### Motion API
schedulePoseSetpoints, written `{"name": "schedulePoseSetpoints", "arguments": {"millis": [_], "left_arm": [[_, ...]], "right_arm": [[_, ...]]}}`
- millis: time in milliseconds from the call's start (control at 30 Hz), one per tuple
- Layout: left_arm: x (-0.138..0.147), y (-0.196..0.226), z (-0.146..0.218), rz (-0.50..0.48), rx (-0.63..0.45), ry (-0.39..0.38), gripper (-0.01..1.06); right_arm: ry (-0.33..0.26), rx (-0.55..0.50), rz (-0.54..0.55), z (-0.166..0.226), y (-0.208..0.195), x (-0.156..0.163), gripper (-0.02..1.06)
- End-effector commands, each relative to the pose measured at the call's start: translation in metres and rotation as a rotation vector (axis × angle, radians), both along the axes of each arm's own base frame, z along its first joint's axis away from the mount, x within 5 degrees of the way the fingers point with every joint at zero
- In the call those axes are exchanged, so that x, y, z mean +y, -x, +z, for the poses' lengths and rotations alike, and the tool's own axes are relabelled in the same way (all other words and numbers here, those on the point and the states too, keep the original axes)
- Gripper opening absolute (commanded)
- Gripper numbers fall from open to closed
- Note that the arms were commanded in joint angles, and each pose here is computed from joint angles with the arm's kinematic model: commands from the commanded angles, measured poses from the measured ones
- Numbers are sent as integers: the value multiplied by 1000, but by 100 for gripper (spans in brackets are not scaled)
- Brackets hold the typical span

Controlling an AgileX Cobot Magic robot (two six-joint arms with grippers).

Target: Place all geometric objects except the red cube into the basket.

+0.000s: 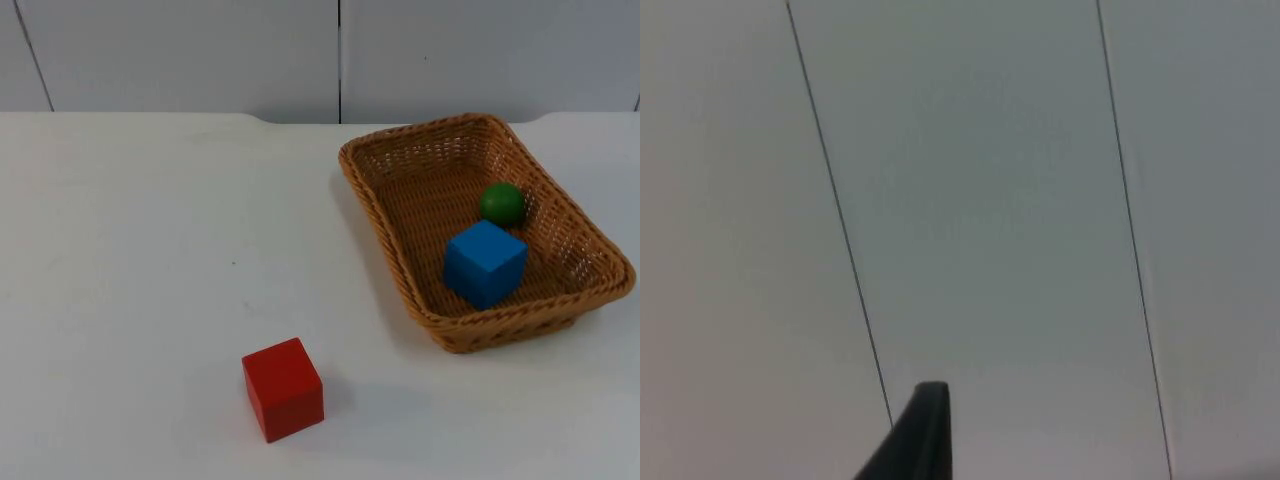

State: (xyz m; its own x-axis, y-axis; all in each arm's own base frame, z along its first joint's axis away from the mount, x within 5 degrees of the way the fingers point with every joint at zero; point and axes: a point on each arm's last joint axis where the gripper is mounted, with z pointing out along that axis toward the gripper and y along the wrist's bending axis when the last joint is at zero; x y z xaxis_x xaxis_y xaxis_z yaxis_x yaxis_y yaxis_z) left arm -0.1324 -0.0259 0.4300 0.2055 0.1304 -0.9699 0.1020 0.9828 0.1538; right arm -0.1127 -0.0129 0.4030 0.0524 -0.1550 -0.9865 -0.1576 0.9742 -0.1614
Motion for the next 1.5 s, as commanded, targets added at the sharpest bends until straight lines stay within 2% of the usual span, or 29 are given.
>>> {"name": "schedulePoseSetpoints", "arguments": {"millis": [0,233,333,467,567,667,700,767,833,900,967,1067,1467], "left_arm": [[4,2,-9,-31,28,27,105],[10,-23,-25,5,127,30,105],[9,-46,-35,-13,143,54,105],[12,-70,-48,12,146,68,105],[18,-96,-77,72,273,113,105],[22,-115,-114,123,470,142,105],[22,-115,-114,123,470,142,105],[22,-122,-135,130,586,140,105],[22,-125,-149,135,667,135,105],[22,-126,-155,138,699,133,105],[22,-127,-155,136,693,124,105],[23,-127,-155,136,687,64,105],[23,-127,-155,140,687,64,105]], "right_arm": [[6,82,15,-8,-3,1,105],[-27,71,1,-13,-20,2,105],[-49,149,-2,-31,-41,5,105],[-78,228,-22,-52,-65,7,105],[-146,352,-89,-81,-85,6,105],[-139,474,-121,-110,-101,6,105],[-139,474,-121,-110,-101,6,105],[-129,524,-126,-124,-106,7,105],[-129,511,-128,-121,-106,7,105],[-126,518,-131,-122,-106,6,105],[-122,517,-132,-122,-106,6,105],[-120,517,-132,-122,-106,6,105],[-120,517,-132,-122,-106,6,105]]}}
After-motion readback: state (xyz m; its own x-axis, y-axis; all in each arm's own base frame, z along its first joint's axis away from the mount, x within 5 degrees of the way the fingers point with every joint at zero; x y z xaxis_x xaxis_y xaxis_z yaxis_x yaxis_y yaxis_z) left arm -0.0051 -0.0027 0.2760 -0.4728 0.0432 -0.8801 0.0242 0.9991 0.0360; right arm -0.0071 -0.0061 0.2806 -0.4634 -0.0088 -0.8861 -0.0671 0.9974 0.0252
